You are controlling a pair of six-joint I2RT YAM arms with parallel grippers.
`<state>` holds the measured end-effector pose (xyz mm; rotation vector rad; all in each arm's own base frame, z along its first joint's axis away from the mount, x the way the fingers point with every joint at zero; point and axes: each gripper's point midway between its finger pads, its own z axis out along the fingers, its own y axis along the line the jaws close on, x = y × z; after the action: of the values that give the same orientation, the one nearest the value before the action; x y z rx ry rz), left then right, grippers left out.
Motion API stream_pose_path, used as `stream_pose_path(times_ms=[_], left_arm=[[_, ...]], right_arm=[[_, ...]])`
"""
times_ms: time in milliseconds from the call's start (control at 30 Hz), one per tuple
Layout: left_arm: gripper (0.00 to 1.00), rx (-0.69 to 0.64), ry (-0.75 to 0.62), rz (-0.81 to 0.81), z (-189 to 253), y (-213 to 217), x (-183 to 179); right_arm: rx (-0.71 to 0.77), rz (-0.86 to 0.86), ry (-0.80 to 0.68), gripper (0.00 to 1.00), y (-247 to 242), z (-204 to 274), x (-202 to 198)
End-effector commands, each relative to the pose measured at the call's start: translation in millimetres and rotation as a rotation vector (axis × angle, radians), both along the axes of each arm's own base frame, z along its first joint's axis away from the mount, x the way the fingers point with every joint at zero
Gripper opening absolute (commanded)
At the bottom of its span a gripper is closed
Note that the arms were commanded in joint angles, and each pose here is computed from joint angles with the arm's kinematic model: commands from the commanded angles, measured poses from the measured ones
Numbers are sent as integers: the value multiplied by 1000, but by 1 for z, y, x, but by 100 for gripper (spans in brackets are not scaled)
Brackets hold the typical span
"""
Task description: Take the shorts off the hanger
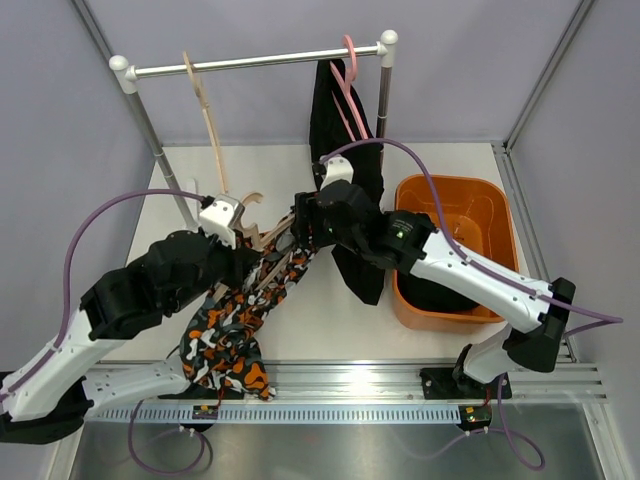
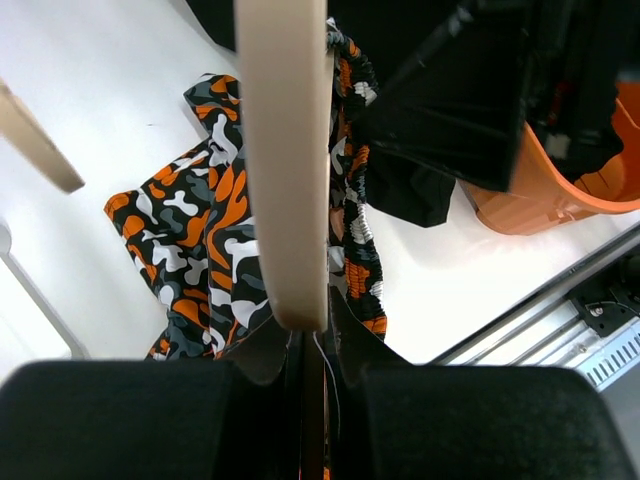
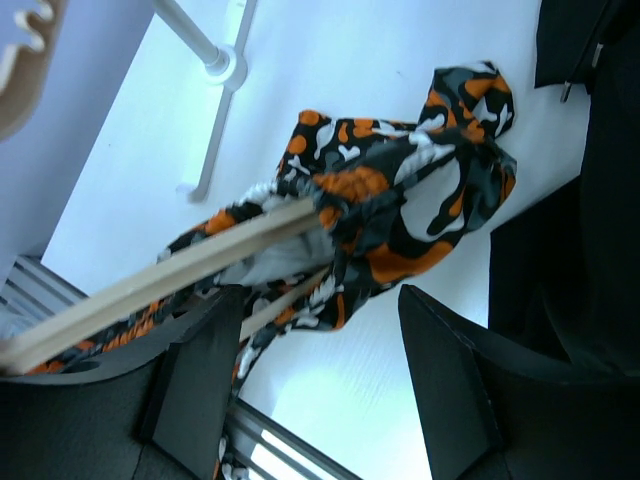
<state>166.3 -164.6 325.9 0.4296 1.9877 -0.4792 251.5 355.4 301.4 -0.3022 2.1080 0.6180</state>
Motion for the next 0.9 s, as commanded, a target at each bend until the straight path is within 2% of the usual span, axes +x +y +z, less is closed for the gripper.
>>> stream_pose_path(times_ms=[0,67,200,300,400,433,500,667,867], left_arm=[[0,-71,-13,-38,11,-3,-8],[0,-83,-13,-46,14,0,-12],[0,-108,-23,-60,21,4,-18],[0,-108,-24,-66,23,8,-21],[0,-121,-21,-88,26,8,-26],[0,-122,-20,-95,26,8,-28],[0,-125,-15,-109,26,9,-32],[0,-128,-14,-145,28,13,-40],[0,-187,-41,-190,42,18,-53]], right_arm=[[51,-56,-45,69,10,21,14],[33,-67,-44,63,13,15,18],[25,-63,-35,44,18,11,20],[7,-69,-37,36,18,8,22],[-20,-114,-66,21,6,15,27],[-46,-142,-85,10,-2,18,30],[-55,-186,-110,1,-14,30,37],[-99,-281,-119,0,-54,41,64],[-129,-357,-86,0,-91,25,98]])
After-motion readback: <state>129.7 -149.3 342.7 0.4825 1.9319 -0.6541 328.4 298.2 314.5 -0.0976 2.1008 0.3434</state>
